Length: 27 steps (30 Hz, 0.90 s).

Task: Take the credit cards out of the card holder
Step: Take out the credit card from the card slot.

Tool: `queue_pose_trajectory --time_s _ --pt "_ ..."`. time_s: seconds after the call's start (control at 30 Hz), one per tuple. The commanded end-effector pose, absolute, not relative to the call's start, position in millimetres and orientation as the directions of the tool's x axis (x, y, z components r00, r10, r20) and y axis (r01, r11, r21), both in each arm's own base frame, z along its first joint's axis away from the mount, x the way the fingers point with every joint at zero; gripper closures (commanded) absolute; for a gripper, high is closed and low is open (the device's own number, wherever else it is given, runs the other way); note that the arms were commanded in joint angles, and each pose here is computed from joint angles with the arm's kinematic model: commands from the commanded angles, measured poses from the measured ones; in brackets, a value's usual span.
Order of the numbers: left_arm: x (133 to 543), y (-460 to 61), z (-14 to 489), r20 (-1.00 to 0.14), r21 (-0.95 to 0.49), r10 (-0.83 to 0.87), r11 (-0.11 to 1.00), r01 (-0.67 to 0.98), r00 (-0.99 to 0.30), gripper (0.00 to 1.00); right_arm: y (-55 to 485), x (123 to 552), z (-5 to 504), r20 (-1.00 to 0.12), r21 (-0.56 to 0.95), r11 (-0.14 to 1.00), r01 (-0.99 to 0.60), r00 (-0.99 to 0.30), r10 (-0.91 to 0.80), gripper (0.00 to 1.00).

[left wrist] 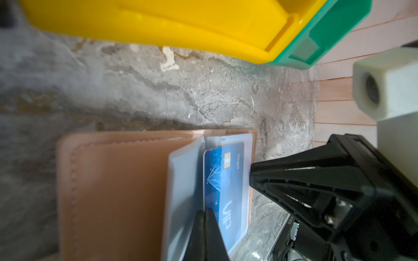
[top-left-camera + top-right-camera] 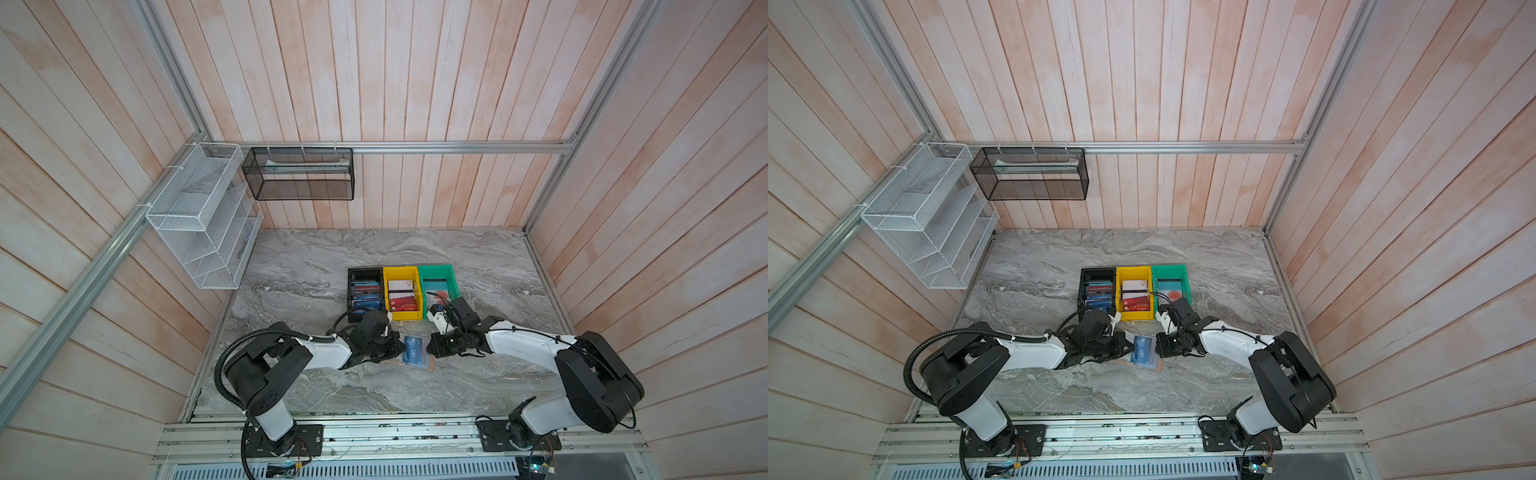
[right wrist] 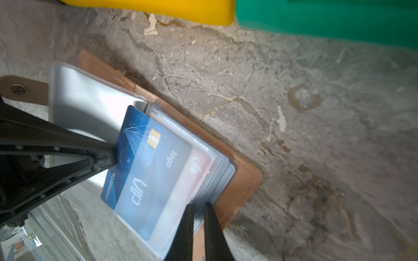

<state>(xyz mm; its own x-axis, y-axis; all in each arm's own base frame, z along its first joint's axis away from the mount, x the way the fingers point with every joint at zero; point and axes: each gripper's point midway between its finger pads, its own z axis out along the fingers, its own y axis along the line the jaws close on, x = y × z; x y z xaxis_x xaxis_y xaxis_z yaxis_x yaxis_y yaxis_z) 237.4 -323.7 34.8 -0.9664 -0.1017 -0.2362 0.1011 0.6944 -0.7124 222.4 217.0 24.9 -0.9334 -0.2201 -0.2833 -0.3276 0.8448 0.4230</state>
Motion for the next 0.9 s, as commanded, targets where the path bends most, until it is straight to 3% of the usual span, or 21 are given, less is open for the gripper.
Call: queue_pose_trajectory --time_s 0.0,0.23,0.57,0.87 --pt "233 -302 24 -0.239 -0.648 -0.095 0.757 0.085 -0.966 1.00 199 206 1 -0.191 0.373 0.883 -0.286 -0.955 -0.229 0.87" --pt "238 -275 32 -0.266 -0.622 -0.141 0.781 0.058 -0.954 1.00 202 209 11 -0.209 0.380 0.875 -0.299 -0.950 -0.233 0.87" --pt "242 -274 66 -0.320 -0.676 -0.169 0.730 0.100 -0.932 1.00 217 220 50 -0.291 0.434 0.831 -0.347 -0.927 -0.235 0.86" --pt "242 -284 82 -0.320 -0.725 -0.169 0.677 0.126 -0.932 1.00 234 224 85 -0.366 0.502 0.766 -0.402 -0.901 -0.233 0.75"
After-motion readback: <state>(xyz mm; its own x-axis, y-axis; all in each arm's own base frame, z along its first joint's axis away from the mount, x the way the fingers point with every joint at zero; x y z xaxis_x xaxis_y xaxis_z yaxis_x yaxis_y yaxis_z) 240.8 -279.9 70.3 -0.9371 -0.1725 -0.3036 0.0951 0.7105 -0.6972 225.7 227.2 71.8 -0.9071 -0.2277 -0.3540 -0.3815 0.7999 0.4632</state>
